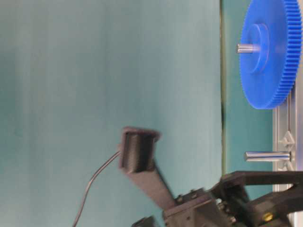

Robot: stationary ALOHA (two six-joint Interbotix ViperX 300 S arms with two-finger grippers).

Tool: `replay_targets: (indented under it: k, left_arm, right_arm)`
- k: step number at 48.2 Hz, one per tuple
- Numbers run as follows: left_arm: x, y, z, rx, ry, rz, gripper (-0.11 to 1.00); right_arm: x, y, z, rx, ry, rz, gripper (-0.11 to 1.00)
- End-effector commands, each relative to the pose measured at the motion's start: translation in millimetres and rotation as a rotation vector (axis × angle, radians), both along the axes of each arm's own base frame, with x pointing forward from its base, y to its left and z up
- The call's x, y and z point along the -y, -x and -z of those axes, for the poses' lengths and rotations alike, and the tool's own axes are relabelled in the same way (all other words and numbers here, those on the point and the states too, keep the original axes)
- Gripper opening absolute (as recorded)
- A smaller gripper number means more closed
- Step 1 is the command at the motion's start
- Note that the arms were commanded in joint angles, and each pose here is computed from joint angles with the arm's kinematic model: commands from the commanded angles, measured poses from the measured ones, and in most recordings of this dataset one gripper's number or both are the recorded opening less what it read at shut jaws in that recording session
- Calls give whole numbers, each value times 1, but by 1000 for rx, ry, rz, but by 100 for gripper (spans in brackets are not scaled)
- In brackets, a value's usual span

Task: Insert the small gear onto the shaft.
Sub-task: 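Lower the left gripper and grasp the small blue gear by its rim, then lift the gear and carry it over the empty left shaft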

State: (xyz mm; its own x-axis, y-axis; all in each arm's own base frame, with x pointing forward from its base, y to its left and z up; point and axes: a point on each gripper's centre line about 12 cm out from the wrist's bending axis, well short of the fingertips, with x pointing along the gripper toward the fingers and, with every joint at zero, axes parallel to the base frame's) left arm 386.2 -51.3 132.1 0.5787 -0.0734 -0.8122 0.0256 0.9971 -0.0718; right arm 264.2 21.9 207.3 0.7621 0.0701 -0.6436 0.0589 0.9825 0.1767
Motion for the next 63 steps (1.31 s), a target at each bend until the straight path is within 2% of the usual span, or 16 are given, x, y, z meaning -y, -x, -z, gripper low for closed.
replay_targets:
  k: [1,26,42,49,59,63]
  left_arm:
    - [2,-9,-9,32,4,3,92]
    - [3,-16,2,6,1,0,92]
    - [2,-10,11,-72,-3,-11,91]
    - [2,-9,12,-78,-4,-11,87]
    - [3,-8,11,-86,-7,-6,73]
    - [3,-7,12,-96,-10,-5,72]
  right_arm:
    - [0,-4,-10,33,-8,5,11]
    - [0,-3,-8,44,-9,6,11]
    - [0,-2,-7,53,-8,5,11]
    - [0,-1,-7,76,-11,8,11]
    - [1,3,-4,79,-11,8,11]
    - [1,4,-5,81,-11,8,11]
